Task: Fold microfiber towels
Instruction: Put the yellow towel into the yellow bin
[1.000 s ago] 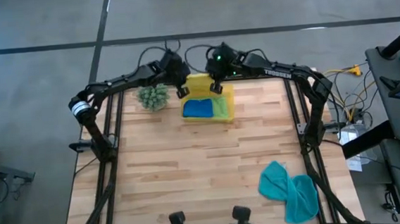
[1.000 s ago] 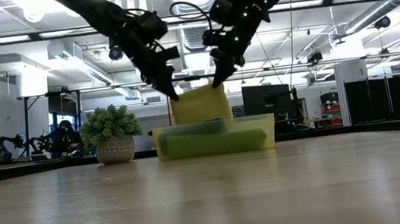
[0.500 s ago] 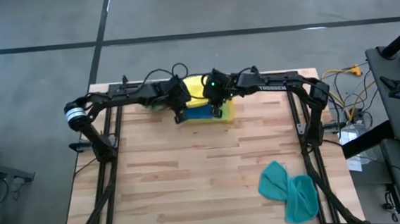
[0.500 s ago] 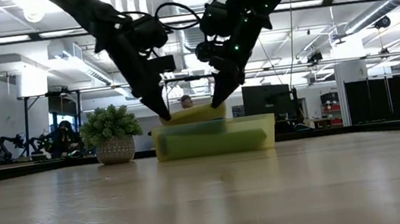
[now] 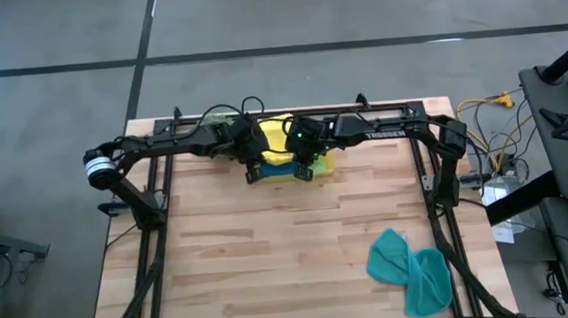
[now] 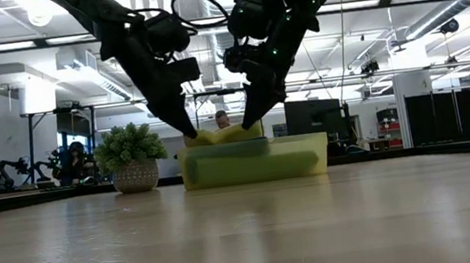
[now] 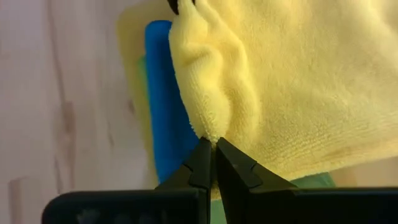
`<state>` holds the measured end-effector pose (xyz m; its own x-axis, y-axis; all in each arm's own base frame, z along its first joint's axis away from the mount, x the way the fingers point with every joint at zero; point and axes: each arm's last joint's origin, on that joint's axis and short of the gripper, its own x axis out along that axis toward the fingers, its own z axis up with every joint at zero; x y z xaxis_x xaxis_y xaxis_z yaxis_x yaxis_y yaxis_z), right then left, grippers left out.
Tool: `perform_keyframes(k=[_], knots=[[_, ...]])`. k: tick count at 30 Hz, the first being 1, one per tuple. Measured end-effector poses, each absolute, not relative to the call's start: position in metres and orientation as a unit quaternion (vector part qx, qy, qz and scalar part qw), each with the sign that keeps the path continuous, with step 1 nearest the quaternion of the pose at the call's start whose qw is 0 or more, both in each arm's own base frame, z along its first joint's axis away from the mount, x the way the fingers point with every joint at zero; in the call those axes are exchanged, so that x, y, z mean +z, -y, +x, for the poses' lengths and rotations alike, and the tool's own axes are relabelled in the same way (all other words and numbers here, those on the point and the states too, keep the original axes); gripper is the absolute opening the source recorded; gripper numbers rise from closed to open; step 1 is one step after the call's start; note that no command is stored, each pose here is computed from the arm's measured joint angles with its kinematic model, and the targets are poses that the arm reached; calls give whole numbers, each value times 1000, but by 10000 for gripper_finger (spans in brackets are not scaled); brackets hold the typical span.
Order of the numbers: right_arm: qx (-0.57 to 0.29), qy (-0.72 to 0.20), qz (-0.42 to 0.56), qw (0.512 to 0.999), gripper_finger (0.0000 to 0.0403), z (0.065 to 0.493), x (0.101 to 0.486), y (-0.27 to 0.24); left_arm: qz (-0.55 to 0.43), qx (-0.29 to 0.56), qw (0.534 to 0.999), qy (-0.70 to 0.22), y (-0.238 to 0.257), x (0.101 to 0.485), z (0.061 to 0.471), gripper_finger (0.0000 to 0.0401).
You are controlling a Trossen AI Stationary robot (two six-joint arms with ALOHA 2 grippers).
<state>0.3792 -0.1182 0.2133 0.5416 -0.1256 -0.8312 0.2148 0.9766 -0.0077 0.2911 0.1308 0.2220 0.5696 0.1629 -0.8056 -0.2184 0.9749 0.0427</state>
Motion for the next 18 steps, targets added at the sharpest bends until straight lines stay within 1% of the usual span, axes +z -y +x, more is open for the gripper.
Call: perform_keyframes(k=[9,18], knots=[[-71,-476,63,874,11,379,213,109,-29,63,891,-448,-110,221,299,0],[-71,-495,70,863,13,375,207,108,-31,65,883,-463,-108,211,294,2]])
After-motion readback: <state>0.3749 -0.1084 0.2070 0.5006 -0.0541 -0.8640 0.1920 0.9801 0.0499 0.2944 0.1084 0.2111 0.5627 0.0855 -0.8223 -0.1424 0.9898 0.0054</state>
